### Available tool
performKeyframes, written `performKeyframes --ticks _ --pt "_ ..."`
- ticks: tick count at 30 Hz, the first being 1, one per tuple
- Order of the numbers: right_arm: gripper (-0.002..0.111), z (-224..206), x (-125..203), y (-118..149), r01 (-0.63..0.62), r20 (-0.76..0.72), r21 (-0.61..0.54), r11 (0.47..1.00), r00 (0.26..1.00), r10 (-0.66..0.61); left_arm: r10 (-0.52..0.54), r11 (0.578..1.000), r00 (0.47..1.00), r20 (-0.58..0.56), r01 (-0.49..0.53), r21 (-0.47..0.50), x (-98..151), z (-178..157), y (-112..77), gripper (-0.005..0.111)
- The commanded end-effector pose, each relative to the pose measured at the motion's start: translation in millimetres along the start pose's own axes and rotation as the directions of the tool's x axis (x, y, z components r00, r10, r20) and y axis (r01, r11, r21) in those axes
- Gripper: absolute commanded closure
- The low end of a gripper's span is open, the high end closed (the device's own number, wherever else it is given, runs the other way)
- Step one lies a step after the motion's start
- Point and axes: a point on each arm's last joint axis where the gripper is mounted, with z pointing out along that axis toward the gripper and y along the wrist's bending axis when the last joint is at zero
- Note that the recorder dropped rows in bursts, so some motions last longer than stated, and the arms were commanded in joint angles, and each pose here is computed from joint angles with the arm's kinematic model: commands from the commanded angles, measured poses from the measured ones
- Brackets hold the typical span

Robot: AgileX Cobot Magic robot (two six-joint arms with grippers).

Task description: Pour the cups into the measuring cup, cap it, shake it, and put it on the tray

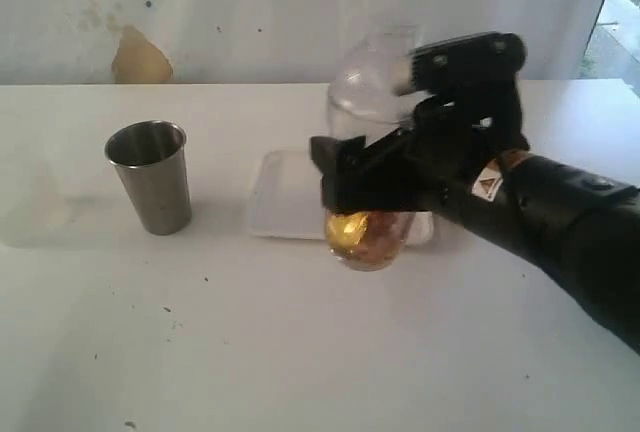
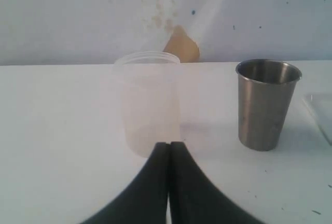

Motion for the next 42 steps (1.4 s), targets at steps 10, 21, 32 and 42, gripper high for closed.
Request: performKeyframes --ticks 10,21,32,42 --pt "0.108 -11.0 -19.4 -21.5 -0.207 0.157 0.218 0.954 0.972 0.175 0.001 1.000 1.000 0.002 -0.001 0.000 1.2 0.1 0.0 0.106" --pt "0.108 -10.0 -22.6 13.6 0.078 0.053 0.003 0.997 0.996 -0.078 0.001 1.000 1.000 0.002 -0.001 0.000 1.2 0.1 0.0 0.106" --pt "0.108 -17.1 -31.0 5.2 0.079 0.085 0.057 0.995 0.993 -0.084 0.065 0.998 0.998 0.002 -0.065 -0.001 1.2 0.1 0.1 0.106" --pt "0.108 -17.1 -30.2 5.0 0.110 0.073 0.056 0.992 0.991 -0.114 0.271 0.962 0.961 0.061 -0.270 -0.032 -4.7 -0.1 1.3 0.106"
